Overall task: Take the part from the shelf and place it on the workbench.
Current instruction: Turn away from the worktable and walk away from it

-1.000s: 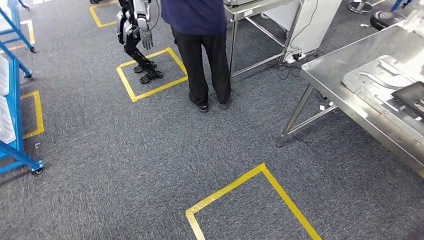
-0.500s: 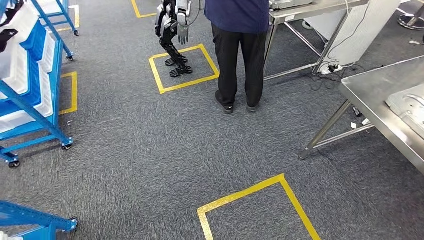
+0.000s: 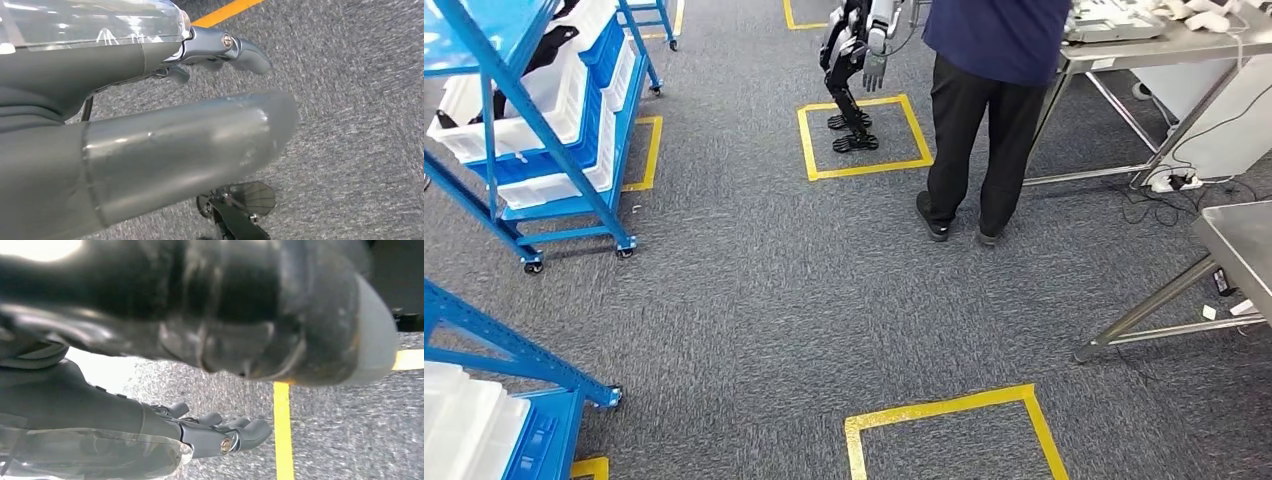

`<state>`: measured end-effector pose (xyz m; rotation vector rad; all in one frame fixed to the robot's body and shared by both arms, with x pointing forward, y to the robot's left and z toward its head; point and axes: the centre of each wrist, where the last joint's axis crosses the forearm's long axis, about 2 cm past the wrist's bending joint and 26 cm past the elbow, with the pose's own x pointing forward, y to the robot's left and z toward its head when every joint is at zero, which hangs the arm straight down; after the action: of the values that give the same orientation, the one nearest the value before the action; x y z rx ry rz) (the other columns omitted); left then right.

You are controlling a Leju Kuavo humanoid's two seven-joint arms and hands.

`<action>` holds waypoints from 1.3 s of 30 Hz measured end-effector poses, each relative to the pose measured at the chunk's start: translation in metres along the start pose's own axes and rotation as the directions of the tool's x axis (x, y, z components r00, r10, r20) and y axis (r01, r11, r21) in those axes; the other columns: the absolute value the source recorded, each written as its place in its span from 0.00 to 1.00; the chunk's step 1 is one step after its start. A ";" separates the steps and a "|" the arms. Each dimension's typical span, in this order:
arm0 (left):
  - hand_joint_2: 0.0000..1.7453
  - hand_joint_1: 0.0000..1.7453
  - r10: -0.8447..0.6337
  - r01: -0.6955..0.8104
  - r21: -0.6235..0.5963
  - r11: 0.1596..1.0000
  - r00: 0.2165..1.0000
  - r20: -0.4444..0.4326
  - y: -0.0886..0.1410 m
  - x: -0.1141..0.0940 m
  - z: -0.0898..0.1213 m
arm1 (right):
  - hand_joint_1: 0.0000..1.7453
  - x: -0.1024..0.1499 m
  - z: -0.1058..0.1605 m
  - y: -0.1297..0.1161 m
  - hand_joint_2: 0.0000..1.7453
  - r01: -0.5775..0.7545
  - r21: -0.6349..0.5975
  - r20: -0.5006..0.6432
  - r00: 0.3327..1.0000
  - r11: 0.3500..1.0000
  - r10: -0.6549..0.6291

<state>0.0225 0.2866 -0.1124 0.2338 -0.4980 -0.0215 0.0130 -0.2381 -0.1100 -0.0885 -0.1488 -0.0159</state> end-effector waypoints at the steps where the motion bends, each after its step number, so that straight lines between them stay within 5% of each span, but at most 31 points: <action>1: 0.00 0.00 -0.001 0.001 0.001 1.000 1.000 -0.001 0.000 0.000 0.000 | 0.00 0.001 0.000 0.000 0.00 0.000 0.002 0.003 1.000 1.000 0.000; 39: 0.00 0.00 -0.001 0.001 -0.005 1.000 1.000 -0.003 -0.004 0.002 0.000 | 0.00 0.000 -0.001 -0.004 0.00 0.002 0.006 -0.004 1.000 1.000 -0.002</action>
<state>0.0243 0.2822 -0.1121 0.2291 -0.4944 -0.0228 0.0132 -0.2425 -0.1105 -0.0822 -0.1445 -0.0174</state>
